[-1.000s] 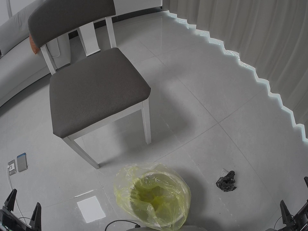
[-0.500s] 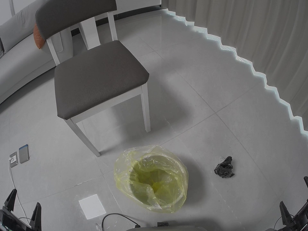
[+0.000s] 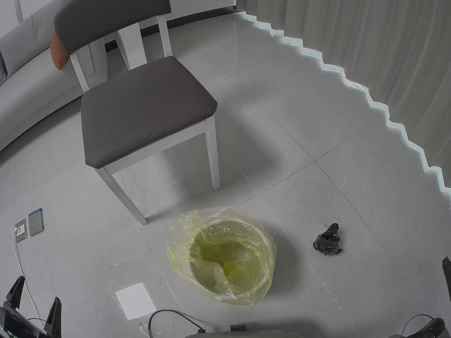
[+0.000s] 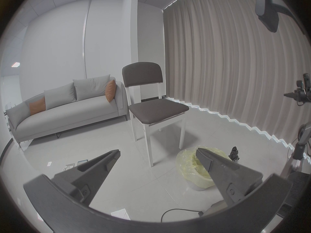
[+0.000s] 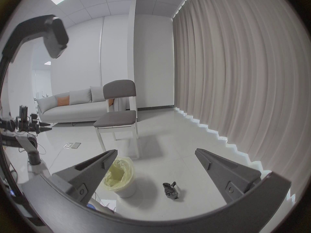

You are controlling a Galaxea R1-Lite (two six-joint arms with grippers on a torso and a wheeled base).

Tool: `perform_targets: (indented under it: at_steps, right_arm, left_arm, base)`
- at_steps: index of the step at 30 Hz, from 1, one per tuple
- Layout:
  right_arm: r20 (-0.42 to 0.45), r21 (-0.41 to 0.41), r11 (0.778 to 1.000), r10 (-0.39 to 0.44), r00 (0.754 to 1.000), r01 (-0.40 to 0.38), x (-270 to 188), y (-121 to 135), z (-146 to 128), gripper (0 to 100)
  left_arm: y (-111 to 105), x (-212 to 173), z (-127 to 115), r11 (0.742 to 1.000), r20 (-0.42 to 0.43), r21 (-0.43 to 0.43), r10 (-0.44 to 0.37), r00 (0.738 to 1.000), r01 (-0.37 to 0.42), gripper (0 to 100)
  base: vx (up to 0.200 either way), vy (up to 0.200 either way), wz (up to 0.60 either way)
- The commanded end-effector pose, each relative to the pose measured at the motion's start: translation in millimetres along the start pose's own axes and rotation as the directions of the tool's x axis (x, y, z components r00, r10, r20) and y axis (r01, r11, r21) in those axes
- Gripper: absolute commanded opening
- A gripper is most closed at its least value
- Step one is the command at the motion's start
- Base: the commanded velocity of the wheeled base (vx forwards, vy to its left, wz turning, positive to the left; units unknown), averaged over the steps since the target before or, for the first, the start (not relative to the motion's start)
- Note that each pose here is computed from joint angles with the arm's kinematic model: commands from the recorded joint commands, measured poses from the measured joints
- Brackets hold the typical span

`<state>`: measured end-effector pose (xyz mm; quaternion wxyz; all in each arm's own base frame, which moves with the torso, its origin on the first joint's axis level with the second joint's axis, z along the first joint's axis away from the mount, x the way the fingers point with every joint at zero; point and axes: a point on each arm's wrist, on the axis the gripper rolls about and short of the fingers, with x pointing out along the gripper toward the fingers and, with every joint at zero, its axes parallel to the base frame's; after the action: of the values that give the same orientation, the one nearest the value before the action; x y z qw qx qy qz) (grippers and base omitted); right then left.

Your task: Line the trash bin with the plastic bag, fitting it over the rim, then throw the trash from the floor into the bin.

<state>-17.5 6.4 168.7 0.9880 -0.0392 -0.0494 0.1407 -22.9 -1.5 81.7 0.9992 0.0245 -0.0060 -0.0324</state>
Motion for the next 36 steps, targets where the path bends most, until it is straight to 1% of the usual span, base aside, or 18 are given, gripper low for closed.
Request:
perform_targets:
  at_steps: [1,4,9,11,12,13,14,15,16,17,19,21,22,26,29,33,34,36]
  right_arm:
    - [-0.235,0.139,0.984,0.145,0.961,-0.114,100,-27,39,100]
    - [-0.234,0.146,0.969,0.232,0.944,-0.202,128,-22,35,100]
    - [-0.267,0.153,0.955,0.287,0.92,-0.254,160,-18,27,100]
    - [-0.292,0.163,0.943,0.327,0.899,-0.29,187,-12,22,100]
    - [-0.307,0.169,0.941,0.334,0.891,-0.294,195,-10,18,100]
    - [-0.317,0.17,0.94,0.336,0.887,-0.296,201,-8,15,100]
    - [-0.322,0.171,0.938,0.342,0.883,-0.301,205,-7,13,100]
    - [-0.325,0.174,0.935,0.352,0.878,-0.31,210,-4,11,100]
    - [-0.331,0.174,0.929,0.366,0.87,-0.325,215,0,7,100]
    - [-0.335,0.177,0.925,0.379,0.863,-0.338,220,3,5,100]
    - [-0.344,0.182,0.91,0.413,0.843,-0.372,231,13,1,100]
    - [-0.369,0.185,0.904,0.427,0.826,-0.385,250,23,-7,100]
    - [-0.386,0.183,0.907,0.421,0.821,-0.38,261,28,-12,100]
    - [-0.446,0.165,0.922,0.386,0.807,-0.35,299,46,-41,100]
    - [-0.466,0.162,0.921,0.388,0.795,-0.355,319,53,-57,100]
    - [-0.523,0.169,0.904,0.42,0.742,-0.393,340,74,-85,100]
    - [-0.523,0.169,0.904,0.42,0.742,-0.393,340,74,-85,100]
    - [-0.569,0.172,0.89,0.44,0.695,-0.423,346,89,-108,100]
  left_arm:
    - [0,0,-5,1.0,0.002,0.008,-0.01,1.0,0.01,100]
    - [-1,0,-5,1.0,0.003,0.011,-0.015,1.0,0.015,100]
    - [-1,0,-5,1.0,0.003,0.01,-0.019,1.0,0.019,100]
    - [-1,0,-4,1.0,0.009,0.0,-0.022,1.0,0.022,100]
    - [-1,-2,8,0.998,0.05,-0.04,-0.045,0.998,0.047,100]
    - [1,-9,44,0.986,0.156,-0.131,-0.081,0.984,0.102,100]
    - [3,-12,75,0.96,0.21,-0.222,-0.121,0.97,0.168,100]
    - [6,-14,116,0.906,0.272,-0.339,-0.163,0.948,0.254,100]
    - [9,-12,147,0.871,0.286,-0.388,-0.199,0.937,0.303,100]
    - [10,-6,159,0.884,0.259,-0.362,-0.209,0.943,0.295,100]
    - [10,12,175,0.946,0.149,-0.211,-0.219,0.964,0.248,100]
    - [8,39,186,0.973,0.037,-0.085,-0.211,0.977,0.213,100]
    - [8,55,191,0.979,-0.004,-0.069,-0.193,0.981,0.193,100]
    - [5,117,191,0.988,-0.162,-0.093,-0.138,0.977,0.124,100]
    - [3,139,189,0.984,-0.155,-0.148,-0.126,0.98,0.103,100]
    - [2,147,185,0.975,-0.139,-0.198,-0.125,0.982,0.096,100]
    - [2,147,185,0.975,-0.139,-0.198,-0.125,0.982,0.096,100]
    - [5,143,187,0.977,-0.124,-0.196,-0.106,0.987,0.081,100]
  base:
    - [0.0,0.0,0.0]
    - [0.0,0.0,0.0]
    - [0.0,0.0,0.0]
    - [0.0,0.0,0.0]
    - [0.0,0.0,0.0]
    - [0.0,0.0,0.0]
    - [0.0,0.0,0.0]
    - [0.0,0.0,0.0]
    - [0.0,0.0,0.0]
    - [0.0,0.0,0.0]
    - [0.0,0.0,0.0]
    - [0.0,0.0,0.0]
    - [0.0,0.0,0.0]
    - [0.0,0.0,0.0]
    - [0.0,0.0,0.0]
    - [0.0,0.0,0.0]
    - [0.0,0.0,0.0]
    - [0.0,0.0,0.0]
